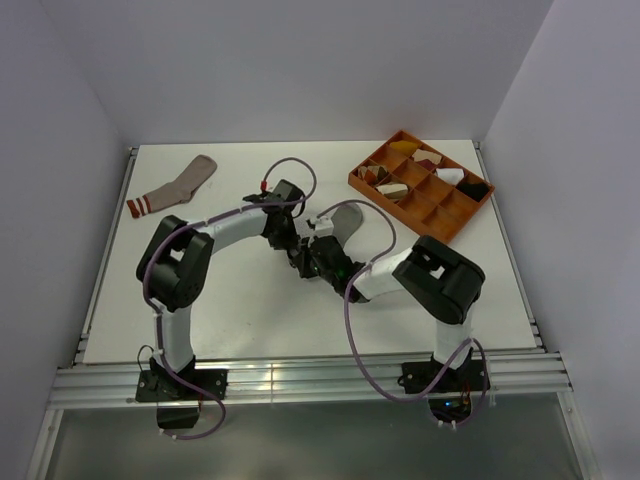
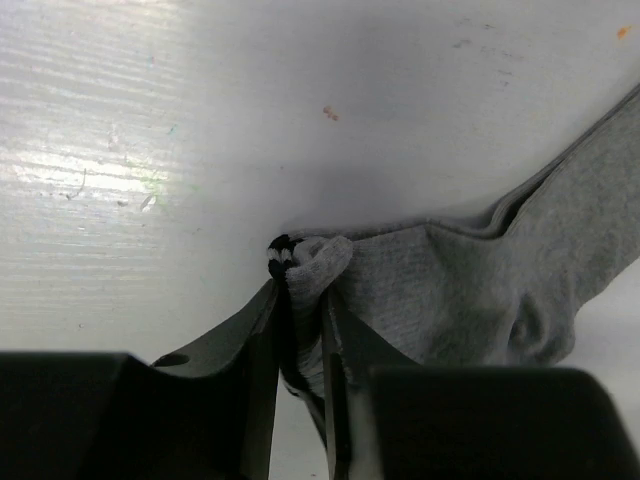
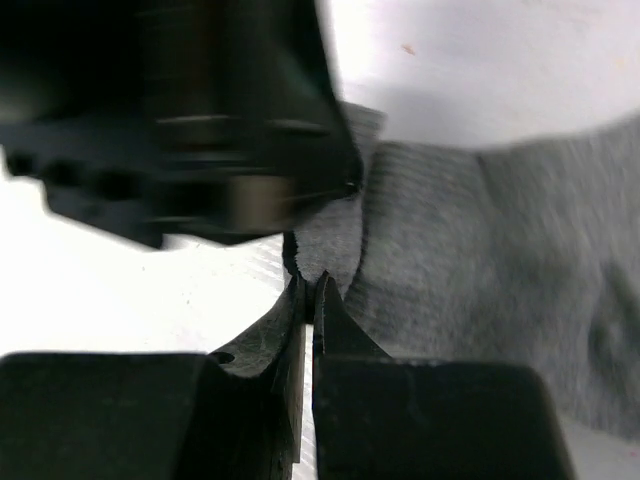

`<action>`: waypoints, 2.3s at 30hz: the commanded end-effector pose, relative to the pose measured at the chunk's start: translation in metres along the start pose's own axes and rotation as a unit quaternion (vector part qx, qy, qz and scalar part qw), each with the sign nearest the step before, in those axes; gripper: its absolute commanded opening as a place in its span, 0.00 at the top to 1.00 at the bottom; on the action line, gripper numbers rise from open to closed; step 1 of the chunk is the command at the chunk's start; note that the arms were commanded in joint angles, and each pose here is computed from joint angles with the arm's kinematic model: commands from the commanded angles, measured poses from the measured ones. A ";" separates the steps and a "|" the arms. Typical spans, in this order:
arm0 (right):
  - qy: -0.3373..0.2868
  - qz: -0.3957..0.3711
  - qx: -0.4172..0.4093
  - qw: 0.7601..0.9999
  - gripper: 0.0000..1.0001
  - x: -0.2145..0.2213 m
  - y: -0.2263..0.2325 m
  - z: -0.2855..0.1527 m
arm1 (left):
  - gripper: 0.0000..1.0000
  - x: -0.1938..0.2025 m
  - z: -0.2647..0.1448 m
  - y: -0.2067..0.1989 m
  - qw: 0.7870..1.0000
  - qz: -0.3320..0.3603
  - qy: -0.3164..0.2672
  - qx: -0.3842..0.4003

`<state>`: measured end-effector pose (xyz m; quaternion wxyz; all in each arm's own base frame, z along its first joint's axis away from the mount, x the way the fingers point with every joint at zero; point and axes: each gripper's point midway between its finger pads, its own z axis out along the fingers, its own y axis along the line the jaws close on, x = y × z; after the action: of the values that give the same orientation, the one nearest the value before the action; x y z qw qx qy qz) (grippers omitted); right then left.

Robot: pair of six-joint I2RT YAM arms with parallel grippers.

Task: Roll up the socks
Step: Roll the sock at the center of the board.

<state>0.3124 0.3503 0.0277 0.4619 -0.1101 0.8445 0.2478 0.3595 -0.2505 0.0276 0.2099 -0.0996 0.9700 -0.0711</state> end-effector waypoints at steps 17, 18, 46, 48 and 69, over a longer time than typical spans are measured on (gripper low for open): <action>0.106 0.290 -0.054 0.950 1.00 0.035 -0.038 -0.025 | 0.43 -0.017 -0.052 -0.012 0.955 -0.202 -0.087 0.197; 0.108 0.299 -0.055 0.946 1.00 0.036 -0.038 -0.026 | 0.43 -0.016 -0.051 -0.012 0.953 -0.204 -0.092 0.205; 0.127 0.402 -0.098 0.901 1.00 0.046 -0.037 -0.030 | 0.50 0.021 -0.019 -0.020 0.965 -0.157 -0.055 0.201; 0.127 0.400 -0.102 0.902 1.00 0.045 -0.036 -0.031 | 0.58 0.022 -0.014 -0.020 0.966 -0.158 -0.052 0.197; 0.069 0.107 0.086 0.988 0.59 -0.086 -0.091 -0.028 | 1.00 -0.007 -0.015 0.035 0.989 -0.111 -0.100 0.010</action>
<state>0.3648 0.2838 0.1126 0.3945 0.0328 0.8596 0.3230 0.3510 -0.2378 0.0355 0.2834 -0.2165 0.9215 -0.1535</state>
